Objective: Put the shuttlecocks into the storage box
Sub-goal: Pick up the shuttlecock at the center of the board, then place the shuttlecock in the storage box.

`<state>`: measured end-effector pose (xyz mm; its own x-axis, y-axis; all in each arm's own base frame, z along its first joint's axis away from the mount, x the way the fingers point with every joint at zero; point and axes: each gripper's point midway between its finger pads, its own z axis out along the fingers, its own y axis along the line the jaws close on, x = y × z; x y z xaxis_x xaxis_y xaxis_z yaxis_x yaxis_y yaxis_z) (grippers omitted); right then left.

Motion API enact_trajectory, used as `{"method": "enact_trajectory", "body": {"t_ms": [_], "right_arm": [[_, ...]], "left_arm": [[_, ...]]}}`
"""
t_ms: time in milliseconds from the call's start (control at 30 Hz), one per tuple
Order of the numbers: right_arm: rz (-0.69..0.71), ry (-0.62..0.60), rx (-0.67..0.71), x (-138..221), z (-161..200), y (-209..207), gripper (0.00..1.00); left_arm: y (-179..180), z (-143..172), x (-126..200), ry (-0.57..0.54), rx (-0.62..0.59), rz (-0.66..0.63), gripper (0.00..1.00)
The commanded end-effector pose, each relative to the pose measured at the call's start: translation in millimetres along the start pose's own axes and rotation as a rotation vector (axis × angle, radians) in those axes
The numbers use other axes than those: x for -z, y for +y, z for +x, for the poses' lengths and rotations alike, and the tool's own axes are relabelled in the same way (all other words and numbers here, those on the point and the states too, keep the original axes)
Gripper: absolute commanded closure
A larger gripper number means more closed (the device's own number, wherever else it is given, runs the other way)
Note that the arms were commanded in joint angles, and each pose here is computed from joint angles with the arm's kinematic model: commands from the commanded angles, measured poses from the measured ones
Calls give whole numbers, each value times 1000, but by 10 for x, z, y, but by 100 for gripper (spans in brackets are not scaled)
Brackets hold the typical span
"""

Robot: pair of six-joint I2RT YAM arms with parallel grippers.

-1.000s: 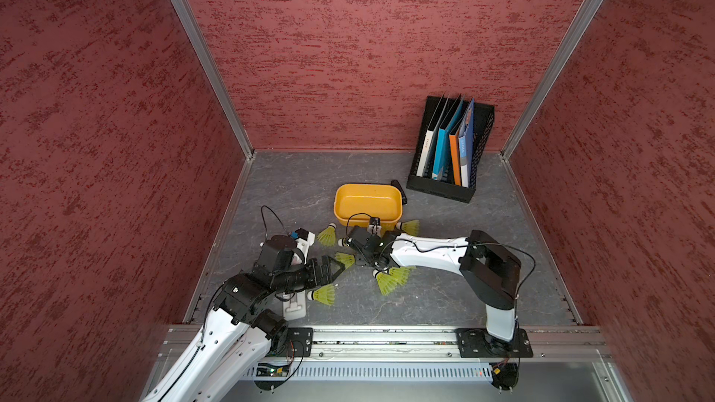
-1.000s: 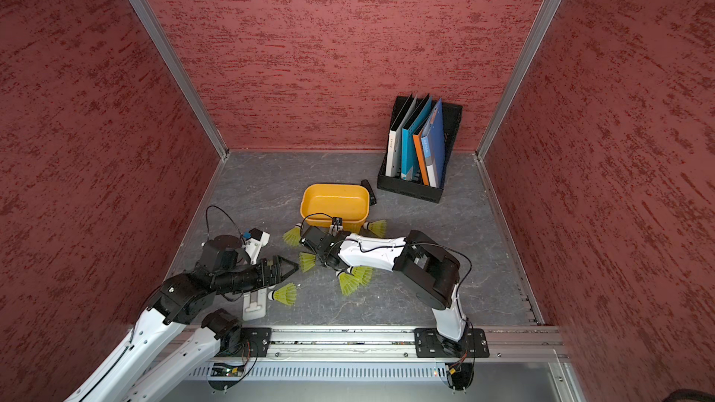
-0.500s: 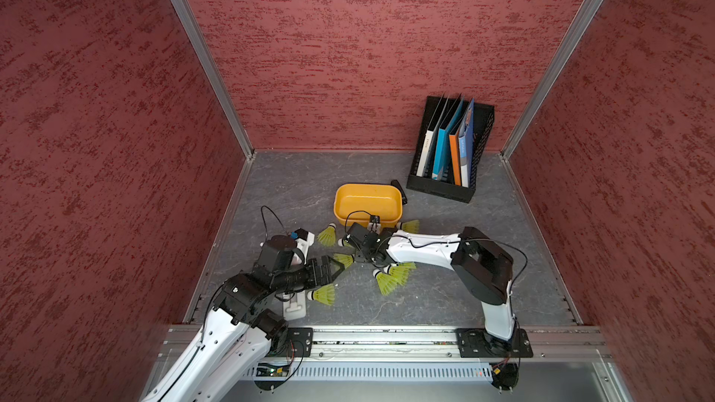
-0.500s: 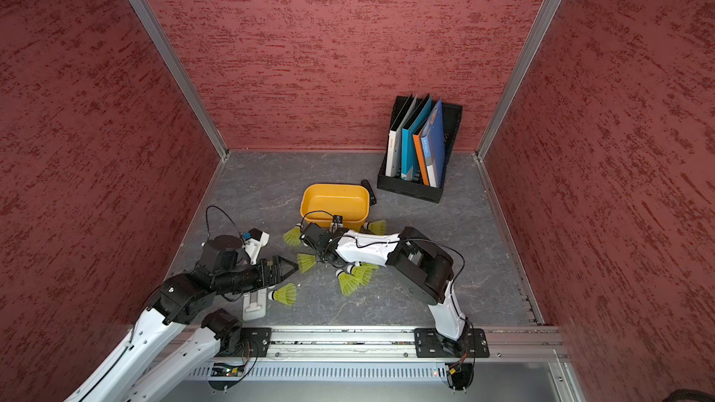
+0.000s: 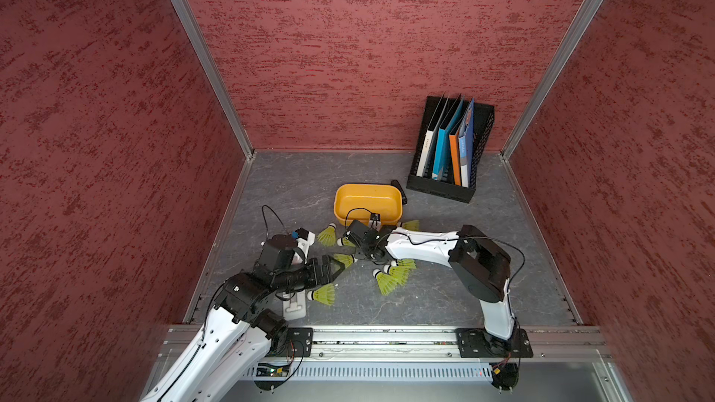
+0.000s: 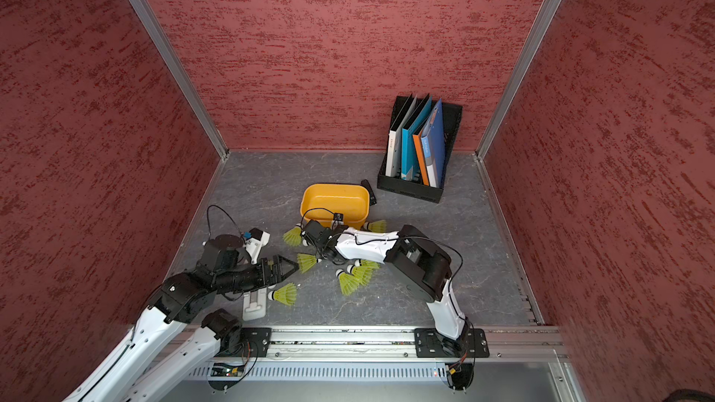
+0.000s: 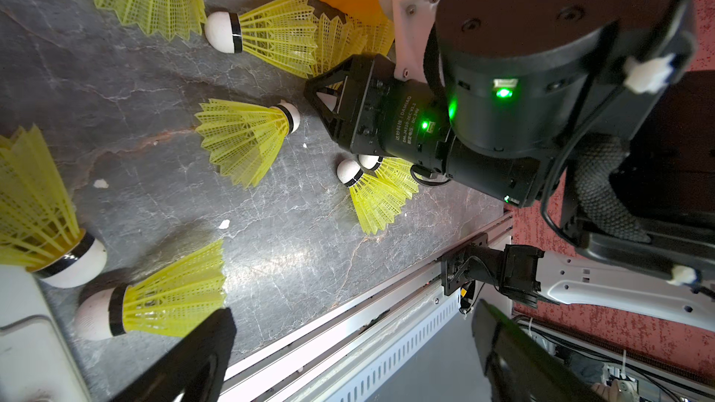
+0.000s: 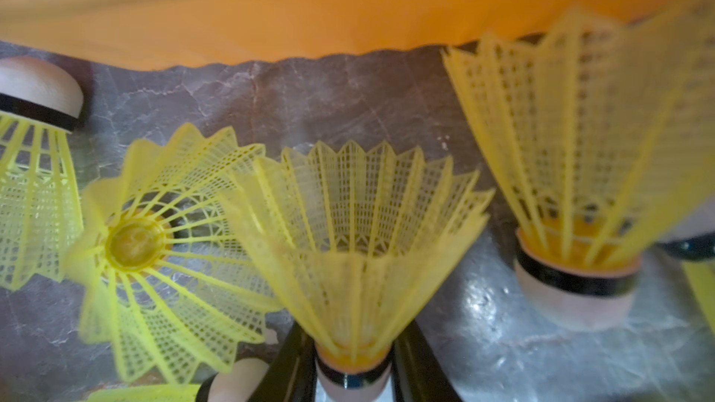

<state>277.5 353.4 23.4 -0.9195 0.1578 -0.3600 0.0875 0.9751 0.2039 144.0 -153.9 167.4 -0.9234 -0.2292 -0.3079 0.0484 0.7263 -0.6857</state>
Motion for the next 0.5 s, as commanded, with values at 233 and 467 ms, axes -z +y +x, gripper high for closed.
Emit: {"method": "enact_trajectory", "body": {"t_ms": [233, 467], "right_arm": [[29, -1, 14, 98, -40, -71, 75], [-13, -19, 26, 540, -98, -122, 77]], "left_arm": [[-115, -70, 44, -26, -23, 30, 0], [-146, -118, 33, -40, -29, 39, 0]]}}
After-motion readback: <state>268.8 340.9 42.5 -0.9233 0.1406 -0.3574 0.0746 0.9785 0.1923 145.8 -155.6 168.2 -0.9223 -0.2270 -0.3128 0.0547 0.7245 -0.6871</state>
